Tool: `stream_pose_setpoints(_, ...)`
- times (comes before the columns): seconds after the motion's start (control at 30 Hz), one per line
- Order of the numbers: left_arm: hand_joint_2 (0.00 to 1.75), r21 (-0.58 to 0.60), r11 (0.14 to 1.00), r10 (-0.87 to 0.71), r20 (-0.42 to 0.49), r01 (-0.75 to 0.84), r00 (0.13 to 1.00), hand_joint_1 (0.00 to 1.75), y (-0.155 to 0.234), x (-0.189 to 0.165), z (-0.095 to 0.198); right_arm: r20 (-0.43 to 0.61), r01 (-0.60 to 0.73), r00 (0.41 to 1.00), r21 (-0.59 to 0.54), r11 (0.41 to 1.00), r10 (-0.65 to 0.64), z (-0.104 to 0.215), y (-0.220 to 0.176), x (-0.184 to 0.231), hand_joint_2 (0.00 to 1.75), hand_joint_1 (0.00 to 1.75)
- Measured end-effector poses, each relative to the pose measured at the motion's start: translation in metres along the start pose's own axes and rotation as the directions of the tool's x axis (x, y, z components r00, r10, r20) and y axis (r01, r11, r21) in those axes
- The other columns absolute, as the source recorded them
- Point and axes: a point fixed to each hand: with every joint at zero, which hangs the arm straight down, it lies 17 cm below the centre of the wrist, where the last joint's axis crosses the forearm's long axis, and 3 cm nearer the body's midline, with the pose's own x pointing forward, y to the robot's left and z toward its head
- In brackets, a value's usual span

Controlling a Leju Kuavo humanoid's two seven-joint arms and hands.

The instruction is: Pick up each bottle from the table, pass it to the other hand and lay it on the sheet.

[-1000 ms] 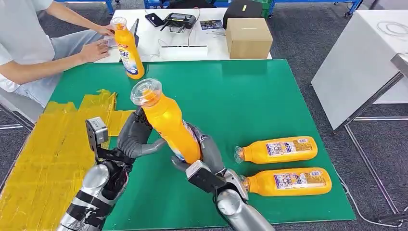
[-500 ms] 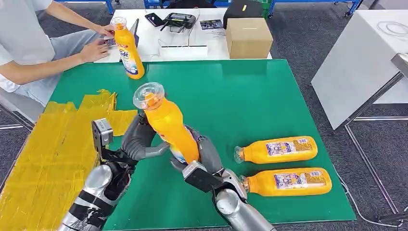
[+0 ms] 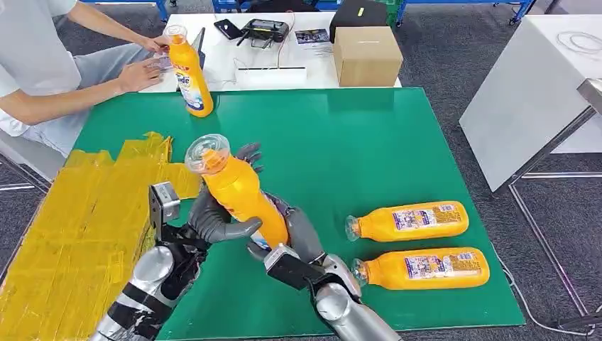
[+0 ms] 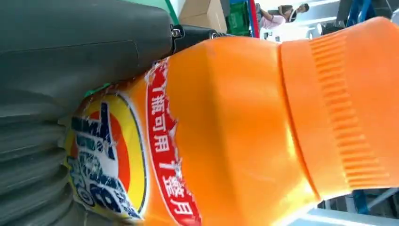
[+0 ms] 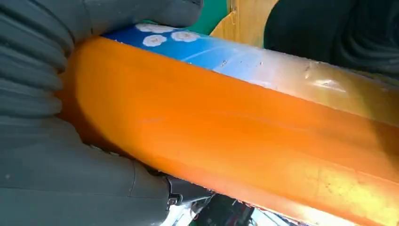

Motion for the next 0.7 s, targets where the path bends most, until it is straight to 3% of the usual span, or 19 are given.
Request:
stream_pose_setpoints(0.27, 1.75, -0.021, 1.0, 0.001, -0.005, -0.001, 1.0, 0.0, -0.008, -0.002, 0.001, -0.004, 0.004, 1.0, 0.0, 1.0, -0.004, 0.002, 0.001, -0.001, 1.75, 1.75)
stream_pose_setpoints(0.3, 1.75, -0.021, 1.0, 0.001, -0.005, -0.001, 1.0, 0.4, -0.009, -0.003, 0.001, -0.005, 0.004, 1.0, 0.0, 1.0, -0.004, 0.002, 0.001, -0.002, 1.75, 1.75)
stream_pose_setpoints(0.33, 1.75, -0.017, 1.0, 0.001, -0.007, -0.001, 1.0, 1.75, -0.008, -0.003, 0.001, -0.006, 0.005, 1.0, 0.0, 1.0, -0.005, 0.003, 0.002, -0.002, 1.75, 1.75)
stream_pose_setpoints(0.7, 1.75, 0.085, 0.996, -0.027, 0.002, 0.026, 1.0, 1.75, 0.008, -0.003, 0.002, -0.006, -0.009, 1.0, -0.013, 1.0, 0.009, 0.003, 0.0, -0.003, 1.75, 1.75)
